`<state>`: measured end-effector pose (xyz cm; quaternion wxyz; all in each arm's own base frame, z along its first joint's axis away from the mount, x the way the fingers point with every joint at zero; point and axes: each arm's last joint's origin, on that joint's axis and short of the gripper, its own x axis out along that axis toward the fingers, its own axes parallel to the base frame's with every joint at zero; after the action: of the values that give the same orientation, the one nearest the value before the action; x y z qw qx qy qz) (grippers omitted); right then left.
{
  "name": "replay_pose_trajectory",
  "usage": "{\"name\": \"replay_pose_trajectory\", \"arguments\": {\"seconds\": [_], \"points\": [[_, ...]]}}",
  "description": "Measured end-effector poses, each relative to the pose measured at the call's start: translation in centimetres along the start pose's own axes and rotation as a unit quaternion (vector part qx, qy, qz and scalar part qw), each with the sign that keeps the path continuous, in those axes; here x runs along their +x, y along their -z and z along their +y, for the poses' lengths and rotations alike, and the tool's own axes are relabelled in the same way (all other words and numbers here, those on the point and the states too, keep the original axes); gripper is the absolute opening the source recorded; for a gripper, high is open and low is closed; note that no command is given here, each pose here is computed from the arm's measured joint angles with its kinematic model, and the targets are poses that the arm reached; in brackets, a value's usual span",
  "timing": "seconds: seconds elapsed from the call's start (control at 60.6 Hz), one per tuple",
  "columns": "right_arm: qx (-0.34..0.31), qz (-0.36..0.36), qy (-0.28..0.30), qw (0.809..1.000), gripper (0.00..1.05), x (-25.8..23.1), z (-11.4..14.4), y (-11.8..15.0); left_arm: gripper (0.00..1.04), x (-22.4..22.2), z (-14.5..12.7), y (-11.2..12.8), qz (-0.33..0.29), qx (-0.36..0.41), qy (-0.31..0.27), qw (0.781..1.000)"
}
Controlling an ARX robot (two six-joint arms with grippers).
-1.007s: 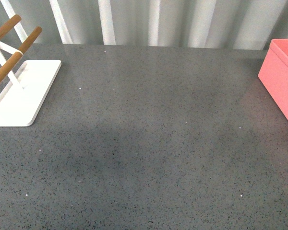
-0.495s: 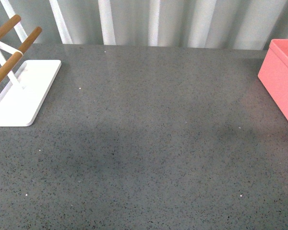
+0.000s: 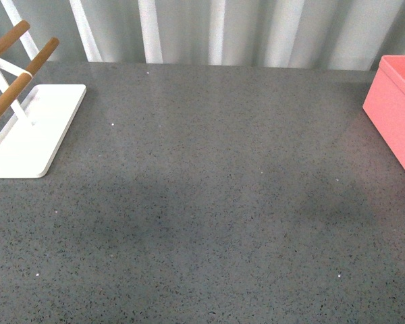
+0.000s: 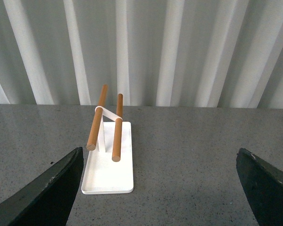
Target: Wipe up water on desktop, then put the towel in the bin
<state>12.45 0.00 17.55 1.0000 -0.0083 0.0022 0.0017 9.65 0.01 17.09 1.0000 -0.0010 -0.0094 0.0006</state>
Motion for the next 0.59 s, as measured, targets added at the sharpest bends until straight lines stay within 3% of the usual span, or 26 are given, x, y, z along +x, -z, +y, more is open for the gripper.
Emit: {"name": "replay_pose_trajectory", "arguments": {"seconds": [0.594], "points": [[0.002,-0.015,0.000,1.000,0.03,-1.4,0.0,0.2,0.98,0.0,0.0,0.0,0.000,0.000,0.000,1.000]]}}
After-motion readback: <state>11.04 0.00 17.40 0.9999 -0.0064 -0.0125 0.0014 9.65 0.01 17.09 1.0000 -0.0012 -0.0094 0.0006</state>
